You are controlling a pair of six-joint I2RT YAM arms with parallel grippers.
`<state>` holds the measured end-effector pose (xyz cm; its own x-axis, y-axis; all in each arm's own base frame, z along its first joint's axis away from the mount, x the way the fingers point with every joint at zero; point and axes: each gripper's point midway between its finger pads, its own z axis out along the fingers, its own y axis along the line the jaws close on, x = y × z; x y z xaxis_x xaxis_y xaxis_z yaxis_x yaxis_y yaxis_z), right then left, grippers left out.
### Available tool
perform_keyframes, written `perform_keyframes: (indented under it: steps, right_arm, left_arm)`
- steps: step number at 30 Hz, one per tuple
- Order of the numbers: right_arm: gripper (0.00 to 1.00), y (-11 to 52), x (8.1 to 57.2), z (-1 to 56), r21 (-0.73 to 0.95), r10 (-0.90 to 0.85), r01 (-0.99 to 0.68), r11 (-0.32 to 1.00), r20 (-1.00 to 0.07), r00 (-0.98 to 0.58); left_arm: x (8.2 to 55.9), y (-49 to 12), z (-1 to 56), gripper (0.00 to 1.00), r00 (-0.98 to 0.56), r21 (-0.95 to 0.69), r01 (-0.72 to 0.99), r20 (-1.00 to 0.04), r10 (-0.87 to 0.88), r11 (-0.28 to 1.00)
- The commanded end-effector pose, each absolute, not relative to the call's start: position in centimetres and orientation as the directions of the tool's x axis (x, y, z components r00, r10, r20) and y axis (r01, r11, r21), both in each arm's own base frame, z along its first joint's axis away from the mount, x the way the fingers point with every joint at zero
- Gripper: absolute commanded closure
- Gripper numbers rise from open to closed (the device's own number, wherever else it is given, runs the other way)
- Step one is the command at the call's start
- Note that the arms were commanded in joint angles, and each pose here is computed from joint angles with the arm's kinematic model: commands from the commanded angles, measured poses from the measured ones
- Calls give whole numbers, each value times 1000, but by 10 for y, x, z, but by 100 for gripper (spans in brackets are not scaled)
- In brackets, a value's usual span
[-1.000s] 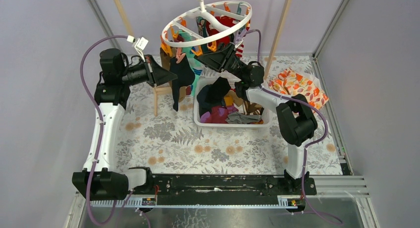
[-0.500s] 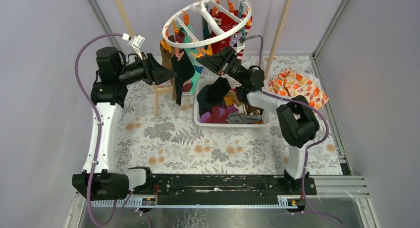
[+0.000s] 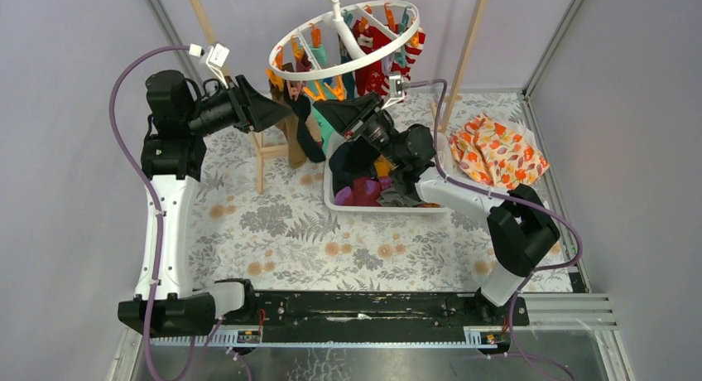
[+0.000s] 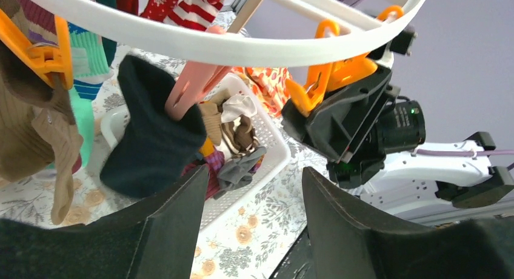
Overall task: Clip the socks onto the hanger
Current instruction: Open the clamp at the hanger.
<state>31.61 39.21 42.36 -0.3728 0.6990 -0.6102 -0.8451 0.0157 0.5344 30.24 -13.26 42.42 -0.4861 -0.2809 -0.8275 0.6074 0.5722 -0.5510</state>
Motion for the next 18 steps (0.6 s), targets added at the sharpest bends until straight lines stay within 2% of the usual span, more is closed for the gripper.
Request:
perform_keyframes:
  steps: [1,6,10,18]
  right_arm:
    - [100,396,323,437,459,713,-857,235,-681,-170]
    - [100,405,328,435,444,700,-836,322,-707,-106]
    - [100,412,329,436,422,686,-835,353,-723,-76]
    - [100,418,329,440,382,662,-827,412,-749,-16]
  left_arm:
    - [300,-139,457,34,-462,-578,633,-816,-347,515]
    - [302,-150,470,31,-475,-604,642,-797,-374,472]
    - [312,-157,469,29,-471,-609,626,-793,-386,487]
    - [340,-155,460,29,-488,-662,549,-750,-448,510]
